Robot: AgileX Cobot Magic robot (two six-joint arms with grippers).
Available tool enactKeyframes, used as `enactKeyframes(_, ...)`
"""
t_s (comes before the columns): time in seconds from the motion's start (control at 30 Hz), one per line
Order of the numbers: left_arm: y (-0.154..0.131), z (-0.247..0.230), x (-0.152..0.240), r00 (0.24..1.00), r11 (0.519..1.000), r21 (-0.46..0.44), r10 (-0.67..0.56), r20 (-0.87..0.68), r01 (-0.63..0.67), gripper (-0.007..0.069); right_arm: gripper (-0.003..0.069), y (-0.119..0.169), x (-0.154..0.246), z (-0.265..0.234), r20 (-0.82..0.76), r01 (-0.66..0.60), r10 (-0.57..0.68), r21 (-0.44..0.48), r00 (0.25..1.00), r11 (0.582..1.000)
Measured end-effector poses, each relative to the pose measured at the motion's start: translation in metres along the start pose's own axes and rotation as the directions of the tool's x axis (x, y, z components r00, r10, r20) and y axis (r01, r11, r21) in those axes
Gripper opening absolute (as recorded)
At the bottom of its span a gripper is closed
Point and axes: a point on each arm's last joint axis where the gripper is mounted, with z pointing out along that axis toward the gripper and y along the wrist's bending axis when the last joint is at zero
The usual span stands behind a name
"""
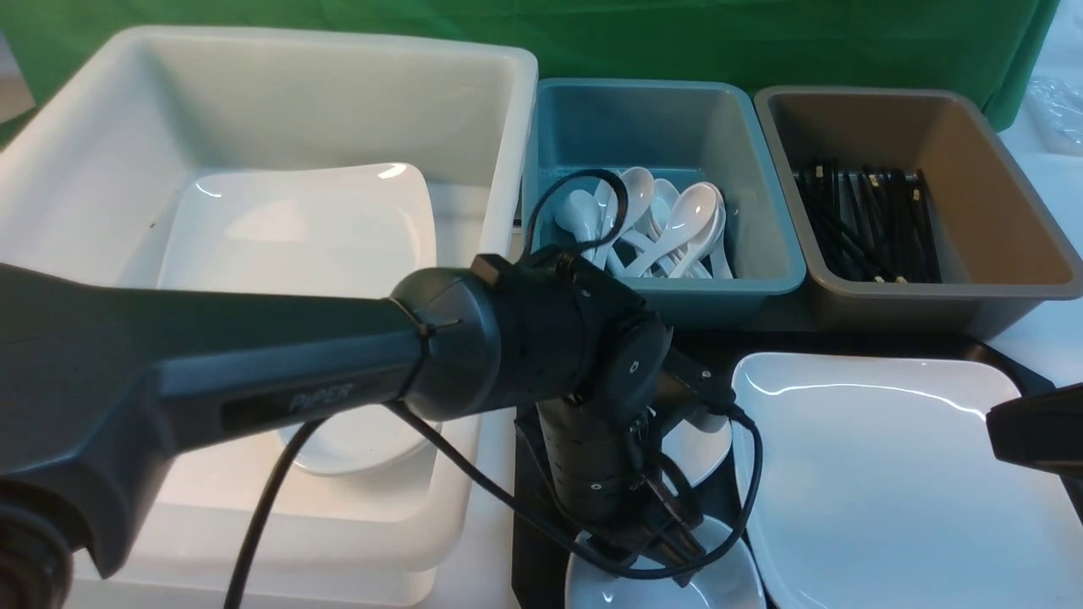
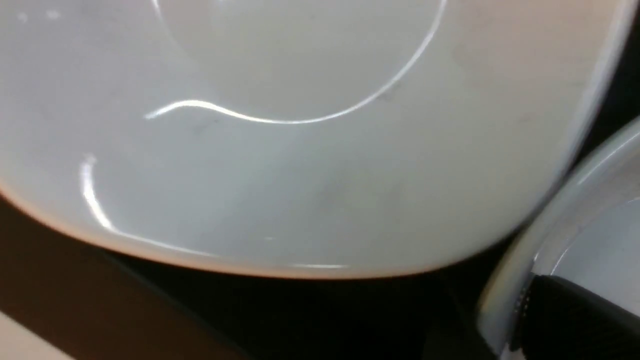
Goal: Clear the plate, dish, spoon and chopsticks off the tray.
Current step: Use the left arm to grab a small plate from the dinner plate
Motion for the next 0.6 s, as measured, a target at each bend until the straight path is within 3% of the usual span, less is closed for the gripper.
enactKeyframes(0.17,-0.001,-0.004,0.0,1.0,1.0,0.004,-0.007,0.004,0.007,0.0199,0.0025,0.0,0.0,0.0,0.001,0.0,0.0,-0.001,1.0,1.0)
enactKeyframes(0.4,-0.005,-0.046,-0.003,0.998,0.999,0.036,-0.038,0.04,0.037,0.0062,0.0025,0.0,0.0,0.0,0.003,-0.001,0.001,0.0,1.0,1.0)
enactKeyframes(0.6,-0.007,-0.079,-0.002,0.993,0.999,0.041,-0.034,0.109,0.03,0.0035,0.0025,0.0,0.0,0.0,0.005,-0.001,0.001,0.0,1.0,1.0)
